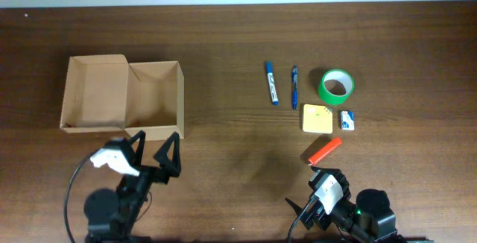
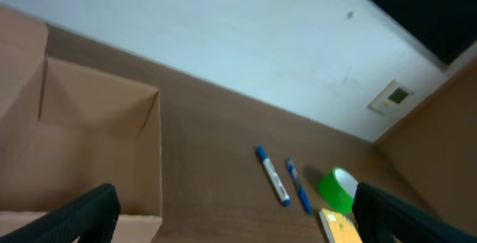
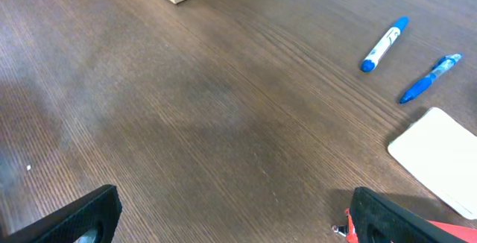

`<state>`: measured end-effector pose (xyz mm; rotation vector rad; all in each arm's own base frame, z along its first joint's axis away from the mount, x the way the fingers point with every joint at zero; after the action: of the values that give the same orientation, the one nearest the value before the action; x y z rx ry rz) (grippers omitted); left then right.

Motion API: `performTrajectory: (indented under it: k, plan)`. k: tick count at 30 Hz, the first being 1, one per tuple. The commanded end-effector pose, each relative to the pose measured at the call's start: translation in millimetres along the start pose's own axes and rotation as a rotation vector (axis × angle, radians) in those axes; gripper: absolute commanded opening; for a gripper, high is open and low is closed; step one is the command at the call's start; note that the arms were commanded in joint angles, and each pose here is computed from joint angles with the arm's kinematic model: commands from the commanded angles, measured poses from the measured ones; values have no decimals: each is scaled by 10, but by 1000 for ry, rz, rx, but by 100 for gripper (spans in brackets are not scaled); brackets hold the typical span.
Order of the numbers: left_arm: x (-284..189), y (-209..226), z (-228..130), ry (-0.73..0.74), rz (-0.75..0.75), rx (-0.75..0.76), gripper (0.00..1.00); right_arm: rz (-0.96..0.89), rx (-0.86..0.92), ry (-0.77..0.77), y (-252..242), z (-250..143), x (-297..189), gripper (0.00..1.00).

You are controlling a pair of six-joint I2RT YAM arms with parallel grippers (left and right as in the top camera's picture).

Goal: Pack container
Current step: 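Move left gripper to the box's right wall and grip its edge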

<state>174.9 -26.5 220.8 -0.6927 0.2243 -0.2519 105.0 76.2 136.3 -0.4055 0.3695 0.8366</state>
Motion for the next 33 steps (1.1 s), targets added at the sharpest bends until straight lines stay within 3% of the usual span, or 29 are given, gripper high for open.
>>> performTrajectory:
  k: [1, 13, 21, 26, 33]
  plan:
    - [92, -120, 179, 34, 7, -15, 100, -10, -9, -3, -4, -7, 4, 99]
    - [730, -159, 549, 299, 180, 46, 100, -10, -9, -3, -3, -7, 4, 99]
    - [1052, -340, 663, 384, 284, 191, 100, -10, -8, -3, -3, -7, 4, 99]
    - [1233, -407, 580, 464, 362, 277, 99, -10, -9, -3, -3, -7, 4, 99]
    - [1474, -217, 314, 621, 431, 262, 100, -10, -9, -3, -3, -7, 4, 99]
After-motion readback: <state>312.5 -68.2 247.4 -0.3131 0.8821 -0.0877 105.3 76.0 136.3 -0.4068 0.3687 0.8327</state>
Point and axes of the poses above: each gripper's point midway between its finger pads, its own x axis out along the fingers, its own y axis along the line the jaws close on, z = x × y, the point moved 8 cm from there along -x, back along the fingers, and after that the axes turned 10 degrees about -x, right-handed, at the moved point
